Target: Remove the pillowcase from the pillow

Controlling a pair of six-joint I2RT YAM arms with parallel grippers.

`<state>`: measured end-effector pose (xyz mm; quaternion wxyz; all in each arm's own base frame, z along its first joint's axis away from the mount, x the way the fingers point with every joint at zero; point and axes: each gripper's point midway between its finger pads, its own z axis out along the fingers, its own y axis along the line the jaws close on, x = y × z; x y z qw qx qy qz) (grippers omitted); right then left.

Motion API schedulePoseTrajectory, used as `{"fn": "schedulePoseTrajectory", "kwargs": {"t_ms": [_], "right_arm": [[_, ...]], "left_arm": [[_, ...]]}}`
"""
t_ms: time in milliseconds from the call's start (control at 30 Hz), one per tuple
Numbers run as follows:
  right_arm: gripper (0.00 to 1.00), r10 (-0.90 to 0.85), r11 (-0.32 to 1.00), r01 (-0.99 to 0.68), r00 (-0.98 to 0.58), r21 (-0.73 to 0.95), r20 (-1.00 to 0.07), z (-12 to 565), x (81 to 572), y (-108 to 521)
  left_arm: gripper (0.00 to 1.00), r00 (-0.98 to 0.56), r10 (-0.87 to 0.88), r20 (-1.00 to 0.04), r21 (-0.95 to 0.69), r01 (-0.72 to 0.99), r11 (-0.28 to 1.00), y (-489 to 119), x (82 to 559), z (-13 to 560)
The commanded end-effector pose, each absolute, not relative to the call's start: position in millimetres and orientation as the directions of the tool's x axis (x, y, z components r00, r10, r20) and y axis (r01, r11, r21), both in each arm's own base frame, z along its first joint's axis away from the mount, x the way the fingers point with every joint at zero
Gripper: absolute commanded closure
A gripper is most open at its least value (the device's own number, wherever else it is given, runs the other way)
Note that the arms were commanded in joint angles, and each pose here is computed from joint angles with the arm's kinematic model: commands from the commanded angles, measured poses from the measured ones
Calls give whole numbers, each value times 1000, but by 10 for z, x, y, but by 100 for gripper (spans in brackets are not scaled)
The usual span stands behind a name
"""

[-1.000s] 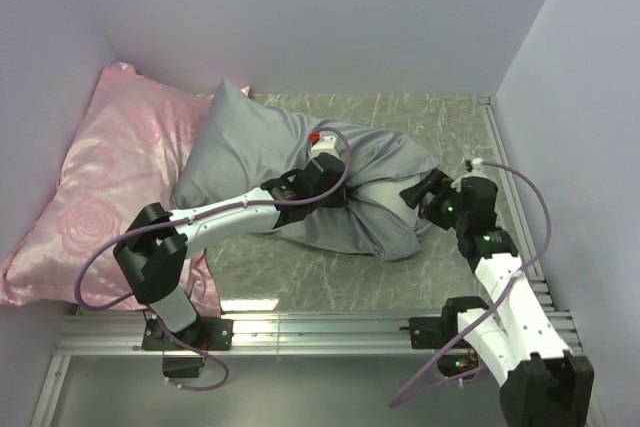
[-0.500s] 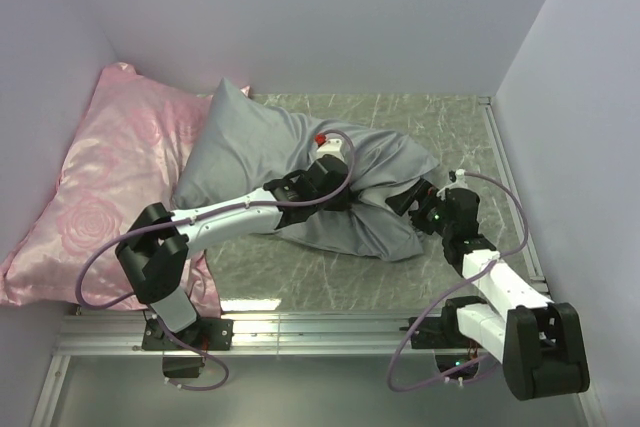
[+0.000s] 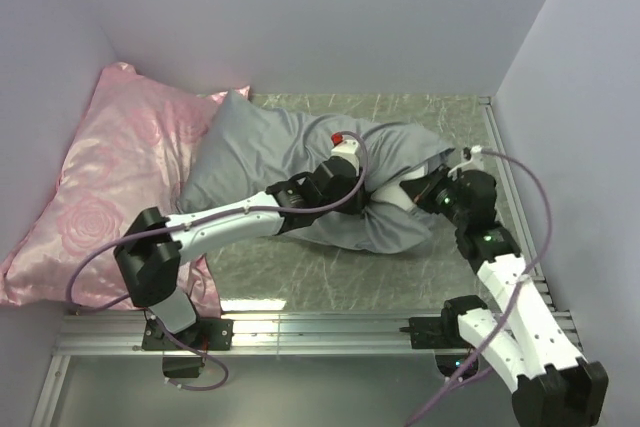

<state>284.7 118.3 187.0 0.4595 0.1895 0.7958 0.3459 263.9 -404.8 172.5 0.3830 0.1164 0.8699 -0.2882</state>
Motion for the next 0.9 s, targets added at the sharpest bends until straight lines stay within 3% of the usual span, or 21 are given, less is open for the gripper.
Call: {"fn": "schedulePoseTrajectory", "kwargs": {"t_ms": [0,233,400,500,533,633,733,867], "right_arm": [[100,646,712,-136,-258,689,-719,3298,2858,979],[100,651,722,-177,-154,668,-744,4372,2874,899],[100,660,704,-252,-112,664,-743,5018,2919,988],[100,657,705,-290,-76,647,-750,5336,2929,1001],[100,656,702,-305,-73,643,-751,5407,2925,1023],[100,647,691,-361,-79,627,-759,5588,2912,1152],[100,626,704,-362,-91,611,-774,5617,2966,1252],[100,613,713,-367,-87,598,-785,5655,3007,1309]], "left_arm": [[78,-606,-55,-793,-444,514,734,-4057,2567,2320],[84,-513,-98,-853,-452,630,632,-4014,2398,2833],[76,-453,-154,-878,-455,691,562,-3949,2264,3283],[62,-396,-163,-904,-411,700,584,-3883,2318,3568],[49,-377,-171,-910,-401,701,589,-3877,2346,3658],[27,-310,-184,-933,-357,726,587,-3874,2379,4067],[18,-247,-239,-939,-338,787,516,-3871,2231,4535],[16,-215,-296,-931,-335,828,450,-3826,1983,4940]]}}
